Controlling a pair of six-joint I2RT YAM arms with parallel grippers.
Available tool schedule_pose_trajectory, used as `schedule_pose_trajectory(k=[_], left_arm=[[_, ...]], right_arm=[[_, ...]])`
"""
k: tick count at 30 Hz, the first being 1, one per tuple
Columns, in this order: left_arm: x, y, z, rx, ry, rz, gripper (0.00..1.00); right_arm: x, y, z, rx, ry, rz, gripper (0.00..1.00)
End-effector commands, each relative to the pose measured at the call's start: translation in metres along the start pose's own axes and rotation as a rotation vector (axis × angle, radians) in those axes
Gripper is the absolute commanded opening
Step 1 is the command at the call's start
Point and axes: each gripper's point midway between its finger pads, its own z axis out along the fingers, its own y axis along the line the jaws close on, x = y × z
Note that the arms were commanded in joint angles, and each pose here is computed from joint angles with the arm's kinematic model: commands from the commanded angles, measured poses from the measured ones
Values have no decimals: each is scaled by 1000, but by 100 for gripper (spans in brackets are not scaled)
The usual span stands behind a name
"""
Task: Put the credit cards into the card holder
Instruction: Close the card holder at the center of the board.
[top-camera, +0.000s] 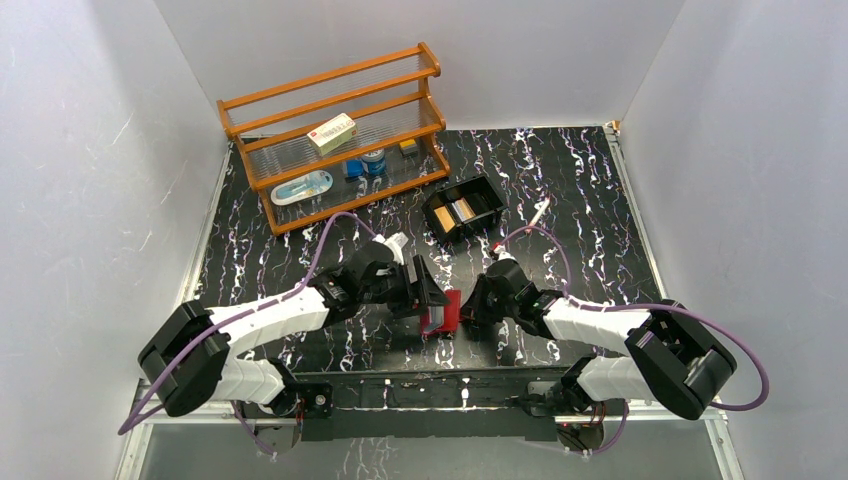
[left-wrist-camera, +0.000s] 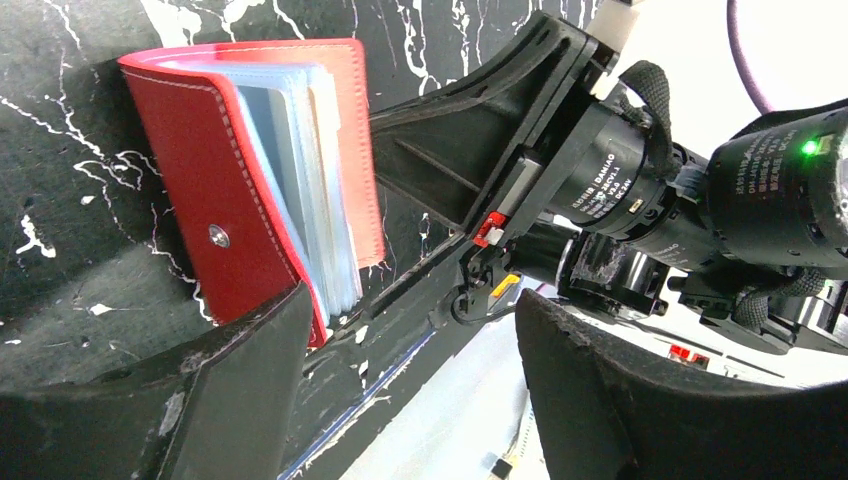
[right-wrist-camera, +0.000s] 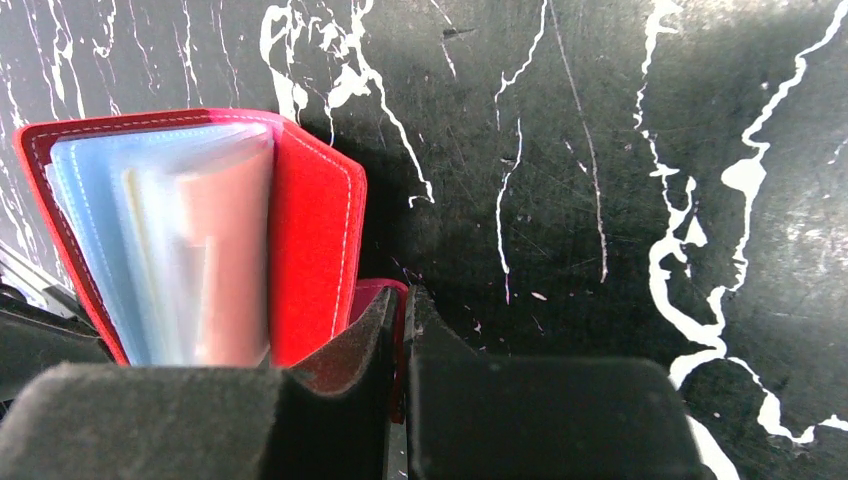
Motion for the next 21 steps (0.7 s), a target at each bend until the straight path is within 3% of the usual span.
schedule_pose_trajectory(k=[1, 5, 16, 21], left_arm=[[-8, -17, 1, 38, -36, 55, 72], [-6, -14, 6, 26, -27, 62, 72], [1, -6, 24, -1, 11, 85, 72], [-2, -6, 27, -20, 10, 104, 72]], right_arm=[[14, -9, 0, 30, 53, -28, 4], [12, -8, -2, 28, 48, -38, 5], [-1, -2, -14, 18, -7, -68, 29], [-8, 9, -26, -27, -44, -72, 32]])
